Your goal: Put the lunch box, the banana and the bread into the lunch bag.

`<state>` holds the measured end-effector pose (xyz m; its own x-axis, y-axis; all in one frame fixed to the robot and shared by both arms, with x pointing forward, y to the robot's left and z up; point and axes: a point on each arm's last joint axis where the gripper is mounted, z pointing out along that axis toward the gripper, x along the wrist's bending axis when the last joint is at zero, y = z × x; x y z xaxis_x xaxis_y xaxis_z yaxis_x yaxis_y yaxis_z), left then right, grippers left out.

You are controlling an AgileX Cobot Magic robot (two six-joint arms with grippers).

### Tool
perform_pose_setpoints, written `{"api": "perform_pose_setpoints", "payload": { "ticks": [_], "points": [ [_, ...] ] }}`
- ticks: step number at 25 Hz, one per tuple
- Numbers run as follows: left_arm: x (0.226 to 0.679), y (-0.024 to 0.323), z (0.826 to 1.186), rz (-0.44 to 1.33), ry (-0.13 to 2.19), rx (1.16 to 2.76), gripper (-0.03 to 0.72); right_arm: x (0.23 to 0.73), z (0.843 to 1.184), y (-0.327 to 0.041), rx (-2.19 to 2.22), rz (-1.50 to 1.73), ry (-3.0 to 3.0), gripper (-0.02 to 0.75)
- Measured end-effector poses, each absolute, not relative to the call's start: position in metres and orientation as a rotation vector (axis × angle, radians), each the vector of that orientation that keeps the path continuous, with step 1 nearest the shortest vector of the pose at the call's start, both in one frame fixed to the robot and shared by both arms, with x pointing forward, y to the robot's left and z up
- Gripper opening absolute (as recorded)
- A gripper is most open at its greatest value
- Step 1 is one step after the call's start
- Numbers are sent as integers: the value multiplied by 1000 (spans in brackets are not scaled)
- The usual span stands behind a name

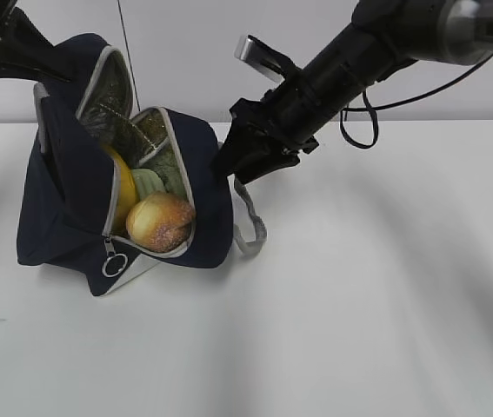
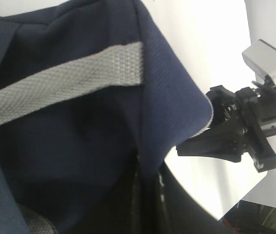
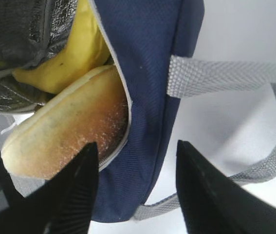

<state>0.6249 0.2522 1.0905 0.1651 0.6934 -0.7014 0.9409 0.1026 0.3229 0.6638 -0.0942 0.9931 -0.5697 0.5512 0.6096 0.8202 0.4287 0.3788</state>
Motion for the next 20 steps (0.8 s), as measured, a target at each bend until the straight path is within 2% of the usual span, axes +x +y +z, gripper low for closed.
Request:
{"api": "perform_pose_setpoints", "payload": {
  "ticks": [15,20],
  "points": [
    [625,252,1090,-394,1588,1650,-17,668,968,-87,-1131,-992,-2194,406],
    [625,252,1090,-394,1588,1650,-17,670,967,-87,-1143,-996,-2219,344]
  ]
}}
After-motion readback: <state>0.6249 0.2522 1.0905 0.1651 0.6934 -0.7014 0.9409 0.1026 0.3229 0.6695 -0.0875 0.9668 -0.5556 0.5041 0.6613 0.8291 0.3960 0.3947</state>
